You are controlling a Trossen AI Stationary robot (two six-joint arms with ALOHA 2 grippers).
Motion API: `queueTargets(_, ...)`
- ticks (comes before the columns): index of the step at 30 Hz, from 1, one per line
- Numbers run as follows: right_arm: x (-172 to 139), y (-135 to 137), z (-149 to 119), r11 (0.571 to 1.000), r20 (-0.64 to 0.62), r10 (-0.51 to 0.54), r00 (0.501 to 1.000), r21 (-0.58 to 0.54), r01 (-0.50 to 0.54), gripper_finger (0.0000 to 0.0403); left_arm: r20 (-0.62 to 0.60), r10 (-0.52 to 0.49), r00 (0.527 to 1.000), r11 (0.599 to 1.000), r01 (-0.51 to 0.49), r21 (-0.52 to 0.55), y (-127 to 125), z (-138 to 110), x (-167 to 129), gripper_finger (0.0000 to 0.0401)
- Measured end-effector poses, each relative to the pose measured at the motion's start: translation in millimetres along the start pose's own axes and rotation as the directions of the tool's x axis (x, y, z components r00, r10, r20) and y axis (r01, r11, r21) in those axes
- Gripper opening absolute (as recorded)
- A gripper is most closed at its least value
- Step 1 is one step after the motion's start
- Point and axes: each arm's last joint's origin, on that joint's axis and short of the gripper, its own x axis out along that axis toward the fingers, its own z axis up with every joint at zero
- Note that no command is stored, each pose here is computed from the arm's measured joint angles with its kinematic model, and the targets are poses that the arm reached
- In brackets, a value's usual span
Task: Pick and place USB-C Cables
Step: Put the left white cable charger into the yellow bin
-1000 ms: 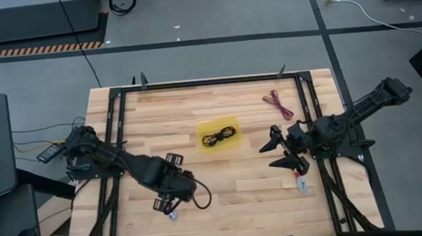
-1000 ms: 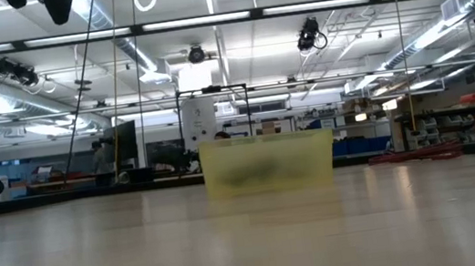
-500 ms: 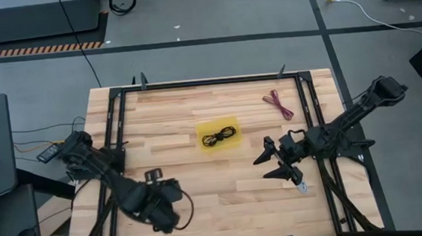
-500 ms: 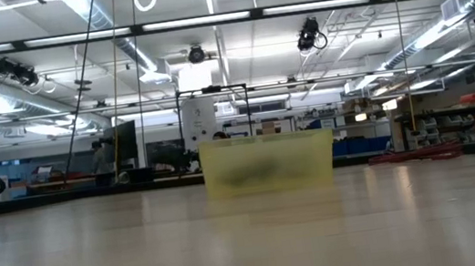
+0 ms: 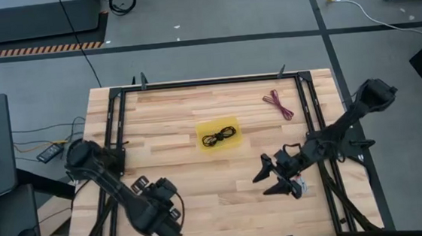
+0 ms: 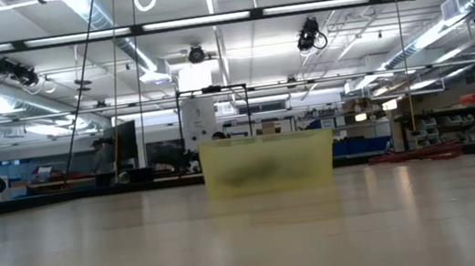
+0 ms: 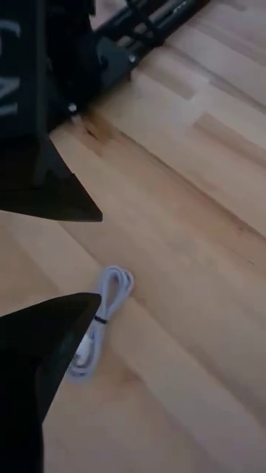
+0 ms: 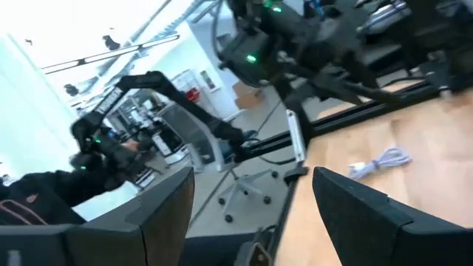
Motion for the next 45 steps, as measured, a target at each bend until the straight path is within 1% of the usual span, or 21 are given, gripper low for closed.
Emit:
queueTargets(5,2.9,5.0,-7.1,0.999,0.013,0.037,0.999,0.004,-0.037,0.0283,-0.023,0.015,1.000,0.998,-0.017,-0.055,-10.0,4.9,26.5,0.0176)
queueTargets(7,2.8,6.2,-7.8,0.999,0.010,0.046,0.999,0.003,-0.046,0.0283,-0.064,0.056,0.996,0.996,-0.061,-0.068,-8.6,-0.9,40.5,0.0176)
queueTargets(9,2.6,7.4,-8.4,0.999,0.006,0.054,0.999,-0.004,-0.054,0.0283,-0.130,0.100,0.986,0.991,-0.111,-0.077,-5.1,-11.4,52.4,0.0176)
queueTargets(11,2.6,7.7,-8.5,0.997,-0.001,0.066,0.998,-0.027,-0.066,0.0283,-0.187,0.152,0.971,0.983,-0.168,-0.072,0.1,-27.1,62.7,0.0176)
queueTargets(13,2.6,8.0,-8.7,0.996,-0.006,0.076,0.997,-0.053,-0.076,0.0283,-0.195,0.152,0.969,0.980,-0.173,-0.098,3.3,-40.6,68.4,0.0176)
queueTargets(15,2.6,8.0,-8.8,0.994,-0.008,0.078,0.997,-0.078,-0.078,0.0283,-0.174,0.091,0.980,0.982,-0.118,-0.150,4.1,-52.8,71.4,0.0176)
queueTargets(17,2.6,7.6,-8.5,0.992,-0.007,0.076,0.997,-0.101,-0.077,0.0283,-0.147,-0.021,0.989,0.976,-0.012,-0.216,1.9,-59.6,72.8,0.0176)
queueTargets(18,2.7,7.3,-8.3,0.991,-0.006,0.075,0.997,-0.109,-0.075,0.0283,-0.127,-0.085,0.988,0.966,0.051,-0.252,0.4,-61.5,73.2,0.0176)
queueTargets(20,3.0,5.7,-7.4,0.990,-0.002,0.069,0.998,-0.123,-0.069,0.0283,-0.101,-0.211,0.972,0.936,0.171,-0.309,-3.3,-65.0,73.4,0.0176)
queueTargets(21,3.1,5.1,-7.1,0.990,-0.001,0.066,0.998,-0.128,-0.066,0.0283,-0.097,-0.258,0.961,0.918,0.213,-0.333,-4.8,-65.3,73.7,0.0176)
queueTargets(22,3.2,4.6,-6.8,0.989,0.000,0.064,0.998,-0.132,-0.064,0.0283,-0.095,-0.285,0.954,0.908,0.236,-0.347,-6.2,-65.5,74.6,0.0176)
queueTargets(24,3.4,3.6,-6.2,0.988,0.001,0.062,0.998,-0.145,-0.061,0.0283,-0.095,-0.285,0.954,0.897,0.230,-0.377,-5.4,-64.3,76.2,0.0176)
queueTargets(26,3.4,3.4,-6.1,0.985,0.001,0.062,0.998,-0.161,-0.061,0.0283,-0.094,-0.258,0.962,0.888,0.197,-0.415,-2.7,-60.3,77.8,0.0176)
queueTargets(30,3.4,3.4,-6.3,0.980,-0.001,0.065,0.998,-0.187,-0.064,0.0283,-0.091,-0.247,0.965,0.835,0.164,-0.525,-2.2,-49.1,81.4,0.0176)
queueTargets(32,3.4,3.6,-6.5,0.977,-0.009,0.075,0.997,-0.201,-0.076,0.0283,-0.088,-0.266,0.960,0.809,0.173,-0.561,-4.2,-42.8,82.7,0.0176)
queueTargets(37,3.3,4.5,-7.9,0.966,-0.043,0.118,0.992,-0.227,-0.124,0.0283,-0.055,-0.342,0.938,0.747,0.236,-0.622,-11.6,-27.4,84.6,0.0176)
queueTargets(40,3.2,4.9,-8.8,0.962,-0.059,0.135,0.989,-0.233,-0.145,0.0283,-0.068,-0.345,0.936,0.737,0.225,-0.638,-11.8,-22.4,86.6,0.0176)
queueTargets(43,3.0,5.6,-9.4,0.957,-0.076,0.161,0.984,-0.231,-0.174,0.0283,-0.111,-0.318,0.942,0.744,0.175,-0.645,-10.0,-20.7,90.4,0.0176)
queueTargets(45,2.9,6.1,-10.5,0.954,-0.094,0.176,0.980,-0.229,-0.193,0.0283,-0.126,-0.315,0.941,0.737,0.159,-0.657,-9.5,-20.6,90.6,0.0176)
